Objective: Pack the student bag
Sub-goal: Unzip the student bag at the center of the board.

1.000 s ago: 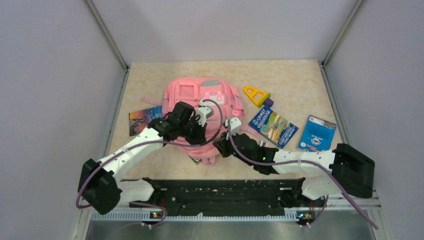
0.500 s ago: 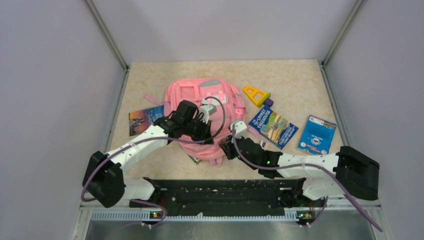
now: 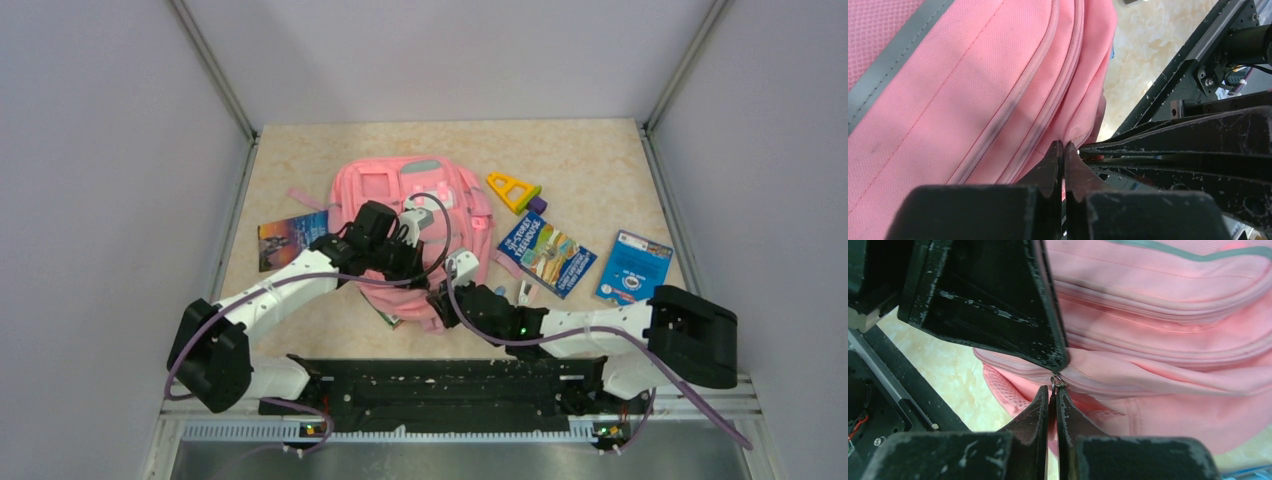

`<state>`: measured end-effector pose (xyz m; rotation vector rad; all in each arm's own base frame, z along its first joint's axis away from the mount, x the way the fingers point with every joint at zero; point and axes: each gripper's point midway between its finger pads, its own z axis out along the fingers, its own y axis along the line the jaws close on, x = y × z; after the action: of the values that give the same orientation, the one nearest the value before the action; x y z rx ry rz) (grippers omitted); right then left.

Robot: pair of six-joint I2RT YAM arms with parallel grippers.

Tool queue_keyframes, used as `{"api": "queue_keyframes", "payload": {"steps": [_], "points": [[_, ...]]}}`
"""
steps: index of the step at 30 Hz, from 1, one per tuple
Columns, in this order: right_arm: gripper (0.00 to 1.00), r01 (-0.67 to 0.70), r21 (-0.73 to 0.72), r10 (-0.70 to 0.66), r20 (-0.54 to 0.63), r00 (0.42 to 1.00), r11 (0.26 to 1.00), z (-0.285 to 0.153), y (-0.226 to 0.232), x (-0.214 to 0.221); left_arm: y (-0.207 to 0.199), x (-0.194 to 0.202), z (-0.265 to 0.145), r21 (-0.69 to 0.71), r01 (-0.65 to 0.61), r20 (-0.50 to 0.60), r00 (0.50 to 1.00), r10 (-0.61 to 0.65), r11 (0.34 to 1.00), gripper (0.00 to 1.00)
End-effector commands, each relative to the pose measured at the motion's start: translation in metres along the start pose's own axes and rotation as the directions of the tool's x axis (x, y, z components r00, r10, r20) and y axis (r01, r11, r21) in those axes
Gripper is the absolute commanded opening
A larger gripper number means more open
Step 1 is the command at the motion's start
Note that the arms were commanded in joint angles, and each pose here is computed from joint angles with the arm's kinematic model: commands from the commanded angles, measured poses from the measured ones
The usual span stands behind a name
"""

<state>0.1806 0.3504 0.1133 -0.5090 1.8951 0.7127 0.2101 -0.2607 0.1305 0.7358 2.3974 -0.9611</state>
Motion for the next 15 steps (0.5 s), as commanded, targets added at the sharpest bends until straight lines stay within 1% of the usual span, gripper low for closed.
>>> {"api": "queue_keyframes", "payload": {"steps": [1, 6, 9, 12, 15], "points": [[0.00, -0.022, -0.205, 0.034, 0.055, 0.998, 0.978, 0.006, 0.067, -0.024, -0.026, -0.041, -0.001, 0.106, -0.077, 0.159, 0.985, 0.059, 0.991, 0.00], [0.00, 0.021, -0.294, 0.003, 0.079, 0.997, 0.956, 0.010, 0.099, -0.026, -0.028, -0.044, -0.002, 0.112, -0.082, 0.176, 0.982, 0.061, 0.990, 0.00], [0.00, 0.051, -0.319, -0.026, 0.082, 0.996, 0.947, 0.013, 0.115, -0.025, -0.029, -0.048, -0.004, 0.113, -0.087, 0.194, 0.979, 0.064, 0.990, 0.00], [0.00, 0.067, -0.332, -0.042, 0.081, 0.996, 0.941, 0.010, 0.126, -0.024, -0.026, -0.050, -0.007, 0.083, -0.090, 0.216, 0.974, 0.070, 0.993, 0.00], [0.00, 0.048, -0.316, -0.029, 0.066, 0.997, 0.948, 0.006, 0.129, -0.025, -0.018, -0.055, -0.012, 0.019, -0.093, 0.243, 0.966, 0.085, 0.995, 0.00]]}}
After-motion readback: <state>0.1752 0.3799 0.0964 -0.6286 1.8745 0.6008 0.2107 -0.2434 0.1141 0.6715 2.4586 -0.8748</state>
